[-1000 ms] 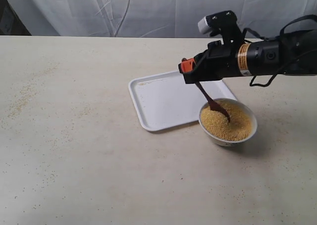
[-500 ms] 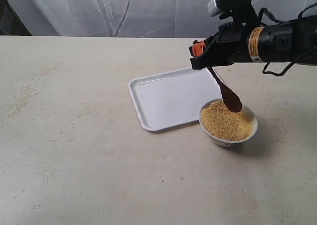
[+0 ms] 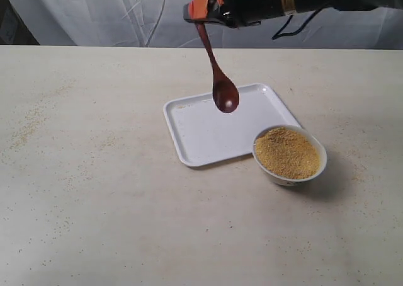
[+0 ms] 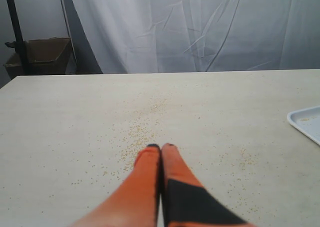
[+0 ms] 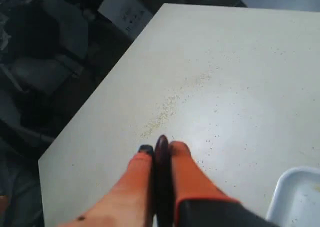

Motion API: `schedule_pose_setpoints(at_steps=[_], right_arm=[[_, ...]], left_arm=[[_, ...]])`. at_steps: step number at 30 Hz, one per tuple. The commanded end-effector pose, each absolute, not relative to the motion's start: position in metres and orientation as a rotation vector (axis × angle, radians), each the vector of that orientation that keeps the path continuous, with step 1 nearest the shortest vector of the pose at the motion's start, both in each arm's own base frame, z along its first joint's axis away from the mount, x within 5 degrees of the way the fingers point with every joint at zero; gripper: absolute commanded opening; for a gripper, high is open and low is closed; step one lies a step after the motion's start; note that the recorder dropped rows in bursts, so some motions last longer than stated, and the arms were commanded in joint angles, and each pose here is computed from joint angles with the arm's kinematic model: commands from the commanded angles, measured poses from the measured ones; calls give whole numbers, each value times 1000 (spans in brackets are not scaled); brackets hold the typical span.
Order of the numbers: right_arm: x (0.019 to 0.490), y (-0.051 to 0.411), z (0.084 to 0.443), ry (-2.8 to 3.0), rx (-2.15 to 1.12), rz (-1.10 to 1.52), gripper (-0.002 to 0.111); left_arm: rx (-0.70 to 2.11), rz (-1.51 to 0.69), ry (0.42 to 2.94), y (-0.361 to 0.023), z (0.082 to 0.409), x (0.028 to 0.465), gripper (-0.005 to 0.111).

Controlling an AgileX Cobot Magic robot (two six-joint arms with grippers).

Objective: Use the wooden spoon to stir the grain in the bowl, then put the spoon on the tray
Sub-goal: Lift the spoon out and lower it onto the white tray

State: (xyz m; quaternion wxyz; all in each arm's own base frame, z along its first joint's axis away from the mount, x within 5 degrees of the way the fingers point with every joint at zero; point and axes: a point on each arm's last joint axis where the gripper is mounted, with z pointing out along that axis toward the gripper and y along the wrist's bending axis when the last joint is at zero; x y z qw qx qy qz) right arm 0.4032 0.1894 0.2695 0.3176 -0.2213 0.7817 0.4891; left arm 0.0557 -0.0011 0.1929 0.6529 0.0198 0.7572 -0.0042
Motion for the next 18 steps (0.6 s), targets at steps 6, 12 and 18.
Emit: schedule_pose_setpoints(at_steps=[6, 12, 18], right_arm=[[449, 208, 133, 2299, -382, 1355, 0], [454, 207, 104, 2348, -280, 1329, 26], [453, 203, 96, 2395, -368, 1207, 61]], left_arm=[[42, -11, 1713, -1, 192, 56, 0], [42, -11, 1713, -1, 192, 56, 0], [42, -11, 1713, -1, 192, 56, 0]])
